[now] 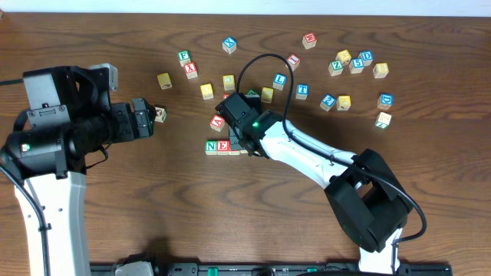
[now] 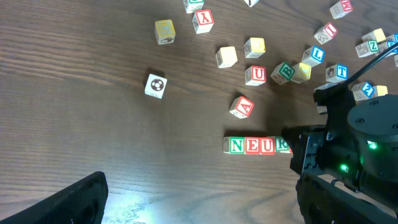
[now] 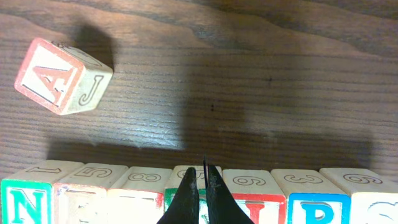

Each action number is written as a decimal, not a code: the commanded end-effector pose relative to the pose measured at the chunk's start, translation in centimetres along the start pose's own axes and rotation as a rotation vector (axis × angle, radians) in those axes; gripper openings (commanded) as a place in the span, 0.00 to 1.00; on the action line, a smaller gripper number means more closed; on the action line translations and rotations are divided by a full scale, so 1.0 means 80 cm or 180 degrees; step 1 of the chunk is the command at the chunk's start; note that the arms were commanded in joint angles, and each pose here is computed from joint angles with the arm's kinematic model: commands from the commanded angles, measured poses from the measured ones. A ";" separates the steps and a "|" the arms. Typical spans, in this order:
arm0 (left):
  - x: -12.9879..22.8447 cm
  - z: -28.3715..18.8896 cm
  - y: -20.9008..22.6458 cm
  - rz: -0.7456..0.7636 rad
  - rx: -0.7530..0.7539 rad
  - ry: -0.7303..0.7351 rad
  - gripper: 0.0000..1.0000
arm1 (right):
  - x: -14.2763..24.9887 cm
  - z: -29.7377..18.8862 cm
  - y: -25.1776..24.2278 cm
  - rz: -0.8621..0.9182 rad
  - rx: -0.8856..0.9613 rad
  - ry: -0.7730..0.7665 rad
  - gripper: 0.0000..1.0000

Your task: Spell out NEURIPS

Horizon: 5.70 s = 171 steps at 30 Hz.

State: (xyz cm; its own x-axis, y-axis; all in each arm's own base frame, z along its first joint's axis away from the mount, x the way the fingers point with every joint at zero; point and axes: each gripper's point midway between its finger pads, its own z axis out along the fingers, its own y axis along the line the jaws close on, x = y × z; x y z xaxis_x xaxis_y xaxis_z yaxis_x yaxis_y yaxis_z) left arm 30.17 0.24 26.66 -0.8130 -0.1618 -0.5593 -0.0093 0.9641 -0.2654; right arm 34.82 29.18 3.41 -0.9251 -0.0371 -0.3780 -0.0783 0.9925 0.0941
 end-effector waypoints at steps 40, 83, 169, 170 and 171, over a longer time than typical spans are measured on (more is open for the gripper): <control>-0.005 -0.007 -0.002 0.0040 0.0016 -0.0056 0.95 | 0.020 0.002 0.002 0.0035 0.0015 0.0179 0.01; -0.005 -0.007 -0.002 0.0040 0.0016 -0.0056 0.95 | 0.018 0.000 0.009 0.0029 -0.0048 0.0144 0.01; -0.005 -0.006 -0.002 0.0039 0.0016 -0.0054 0.96 | -0.014 -0.058 0.009 -0.0099 -0.0078 -0.0237 0.01; -0.005 -0.006 -0.002 0.0039 0.0016 -0.0054 0.95 | -0.023 -0.074 0.000 -0.0075 -0.0011 -0.0337 0.01; -0.005 -0.006 -0.002 0.0039 0.0016 -0.0054 0.95 | -0.028 -0.082 -0.007 -0.0063 0.0030 -0.0390 0.01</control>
State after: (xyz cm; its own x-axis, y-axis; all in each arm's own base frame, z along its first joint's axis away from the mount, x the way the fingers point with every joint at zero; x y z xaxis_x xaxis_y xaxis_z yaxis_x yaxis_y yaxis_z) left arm 30.17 0.24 26.66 -0.8130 -0.1618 -0.5593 -0.0093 0.9641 -0.2654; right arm 33.34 29.57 5.59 -0.9194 -0.0675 -0.3875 -0.1102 0.9899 0.0890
